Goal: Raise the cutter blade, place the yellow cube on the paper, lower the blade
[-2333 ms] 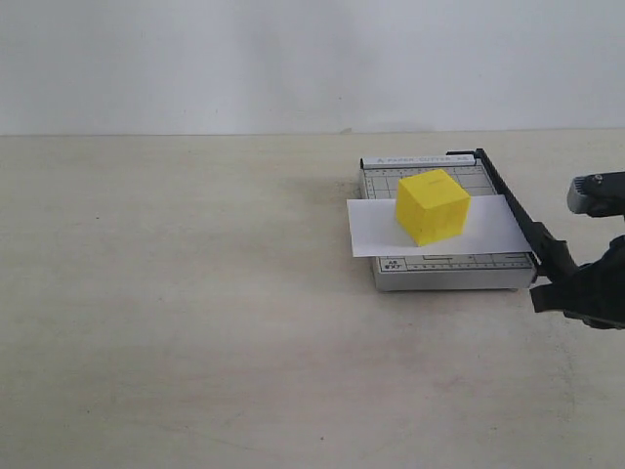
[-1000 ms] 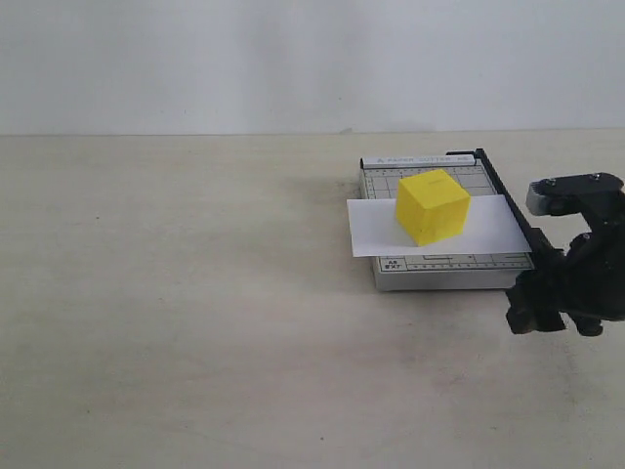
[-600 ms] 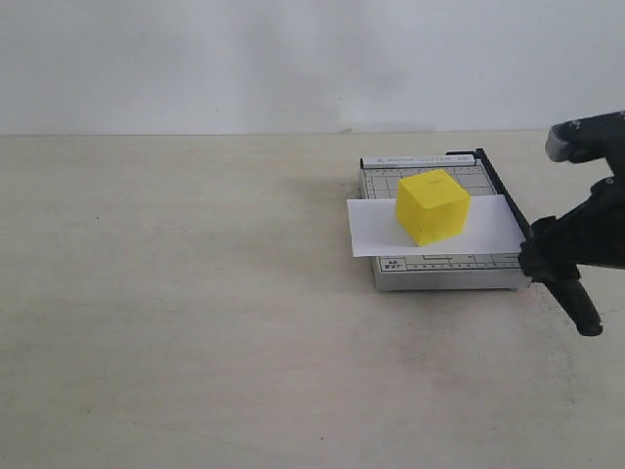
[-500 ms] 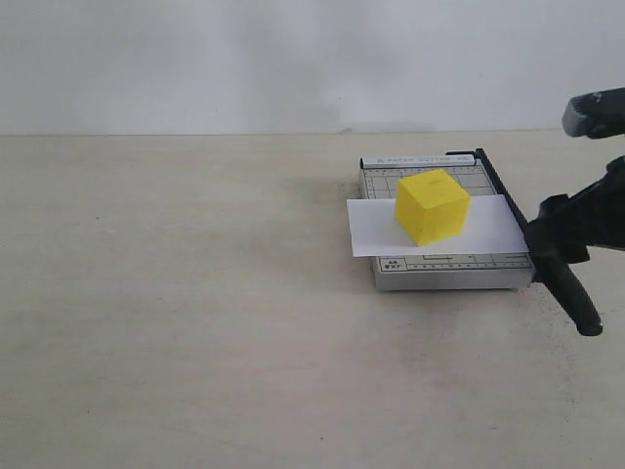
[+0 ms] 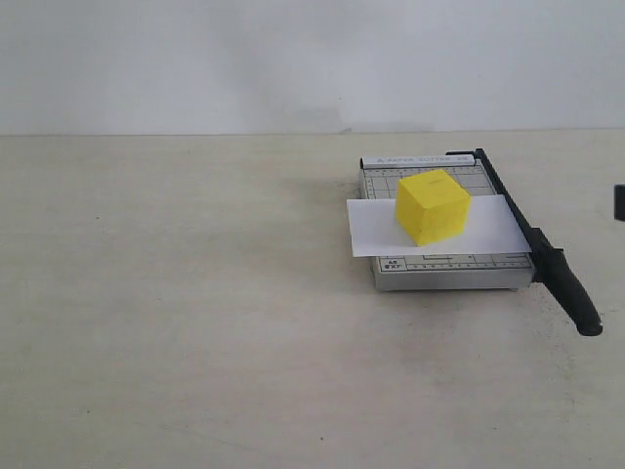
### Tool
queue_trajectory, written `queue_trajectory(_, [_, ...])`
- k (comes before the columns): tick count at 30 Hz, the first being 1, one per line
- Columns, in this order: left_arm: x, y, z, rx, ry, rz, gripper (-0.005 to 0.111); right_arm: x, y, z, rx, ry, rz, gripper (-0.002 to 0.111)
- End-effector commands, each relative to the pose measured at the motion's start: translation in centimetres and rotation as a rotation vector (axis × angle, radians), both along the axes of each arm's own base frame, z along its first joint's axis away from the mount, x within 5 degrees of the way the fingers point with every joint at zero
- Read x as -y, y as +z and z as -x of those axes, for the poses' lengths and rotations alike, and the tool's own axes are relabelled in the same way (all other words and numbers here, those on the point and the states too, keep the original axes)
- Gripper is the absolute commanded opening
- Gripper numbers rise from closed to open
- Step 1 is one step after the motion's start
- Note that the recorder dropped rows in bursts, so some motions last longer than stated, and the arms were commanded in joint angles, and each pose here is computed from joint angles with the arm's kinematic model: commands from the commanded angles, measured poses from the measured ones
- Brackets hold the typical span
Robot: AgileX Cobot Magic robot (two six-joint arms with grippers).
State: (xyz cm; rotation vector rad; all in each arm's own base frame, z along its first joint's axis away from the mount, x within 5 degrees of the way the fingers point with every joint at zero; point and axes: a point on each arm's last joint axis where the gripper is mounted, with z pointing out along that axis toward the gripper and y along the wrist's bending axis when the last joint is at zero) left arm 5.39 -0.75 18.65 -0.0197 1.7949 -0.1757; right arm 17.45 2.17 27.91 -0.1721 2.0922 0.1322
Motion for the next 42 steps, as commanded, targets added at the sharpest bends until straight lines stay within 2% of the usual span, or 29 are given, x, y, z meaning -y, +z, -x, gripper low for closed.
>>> queue_trajectory(1, [0.0, -0.1, 0.0, 0.005, 0.001, -0.009, 0.005, 0.3, -1.7, 3.8, 0.093, -0.052, -0.095, 0.000])
queue_trajectory(6, [0.0, -0.1, 0.0, 0.005, 0.001, -0.009, 0.005, 0.5, -3.1, 7.1, 0.189, -0.096, -0.224, 0.000])
queue_trajectory(14, [0.0, -0.1, 0.0, 0.005, 0.001, -0.009, 0.005, 0.4, -2.9, 9.6, 0.287, -0.062, -0.258, 0.000])
queue_trajectory(30, [0.0, -0.1, 0.0, 0.005, 0.001, -0.009, 0.005, 0.4, -2.8, 9.9, 0.309, -0.059, -0.260, 0.000])
queue_trajectory(36, [0.0, -0.1, 0.0, 0.005, 0.001, -0.009, 0.005, 0.8, -4.8, 10.4, 0.344, -0.086, -0.239, 0.000])
queue_trajectory(42, [0.0, -0.1, 0.0, 0.005, 0.001, -0.009, 0.005, 1.1, -7.5, 11.7, 0.412, -0.066, -0.143, 0.000])
